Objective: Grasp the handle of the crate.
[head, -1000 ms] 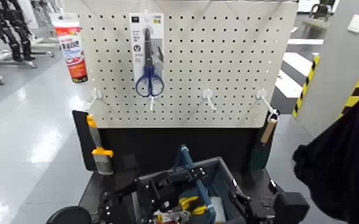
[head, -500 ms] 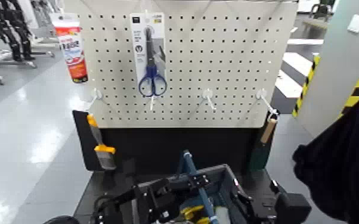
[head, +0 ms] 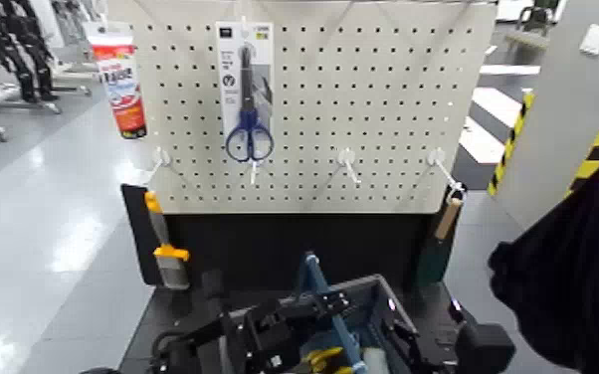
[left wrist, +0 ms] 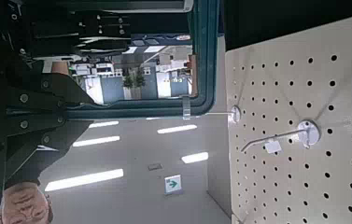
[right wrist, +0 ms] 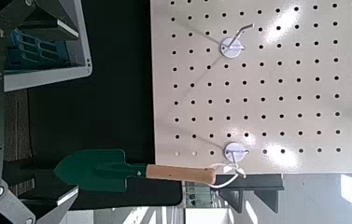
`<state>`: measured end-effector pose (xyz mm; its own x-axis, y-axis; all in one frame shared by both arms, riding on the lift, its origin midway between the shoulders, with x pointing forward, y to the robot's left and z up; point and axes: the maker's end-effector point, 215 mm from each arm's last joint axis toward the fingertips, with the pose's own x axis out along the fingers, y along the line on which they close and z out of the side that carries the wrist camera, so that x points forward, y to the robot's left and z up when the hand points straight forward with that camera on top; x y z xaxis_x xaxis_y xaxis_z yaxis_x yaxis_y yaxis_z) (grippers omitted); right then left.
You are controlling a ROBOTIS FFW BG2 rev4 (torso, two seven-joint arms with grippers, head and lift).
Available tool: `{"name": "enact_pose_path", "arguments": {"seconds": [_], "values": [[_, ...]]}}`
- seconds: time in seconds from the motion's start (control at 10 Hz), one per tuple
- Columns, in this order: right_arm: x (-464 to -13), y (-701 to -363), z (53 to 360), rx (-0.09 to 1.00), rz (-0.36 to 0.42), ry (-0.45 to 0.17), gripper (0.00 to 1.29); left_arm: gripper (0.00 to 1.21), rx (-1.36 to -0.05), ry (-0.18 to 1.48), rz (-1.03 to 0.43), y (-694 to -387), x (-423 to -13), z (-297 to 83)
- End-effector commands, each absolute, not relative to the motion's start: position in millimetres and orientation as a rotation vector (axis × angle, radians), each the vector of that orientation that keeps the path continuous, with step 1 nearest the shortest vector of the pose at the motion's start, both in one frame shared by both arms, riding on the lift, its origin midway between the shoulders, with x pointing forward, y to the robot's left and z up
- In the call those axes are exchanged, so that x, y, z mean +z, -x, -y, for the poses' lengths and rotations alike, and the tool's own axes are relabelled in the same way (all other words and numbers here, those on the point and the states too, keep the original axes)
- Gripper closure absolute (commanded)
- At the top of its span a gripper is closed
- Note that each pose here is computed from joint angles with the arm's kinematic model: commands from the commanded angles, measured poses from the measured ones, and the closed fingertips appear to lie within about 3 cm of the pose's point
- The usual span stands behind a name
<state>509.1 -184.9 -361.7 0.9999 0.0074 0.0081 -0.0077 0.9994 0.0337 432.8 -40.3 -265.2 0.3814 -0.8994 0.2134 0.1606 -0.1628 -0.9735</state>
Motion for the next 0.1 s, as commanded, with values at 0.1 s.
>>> {"name": "enact_pose_path", "arguments": {"seconds": [0.1], "values": [[-361.9, -509.9, 185.7, 0.006, 0.007, -0.031, 0.15, 1.19, -1.091, 1.422, -0.718, -432.3, -265.3, 40.7]]}}
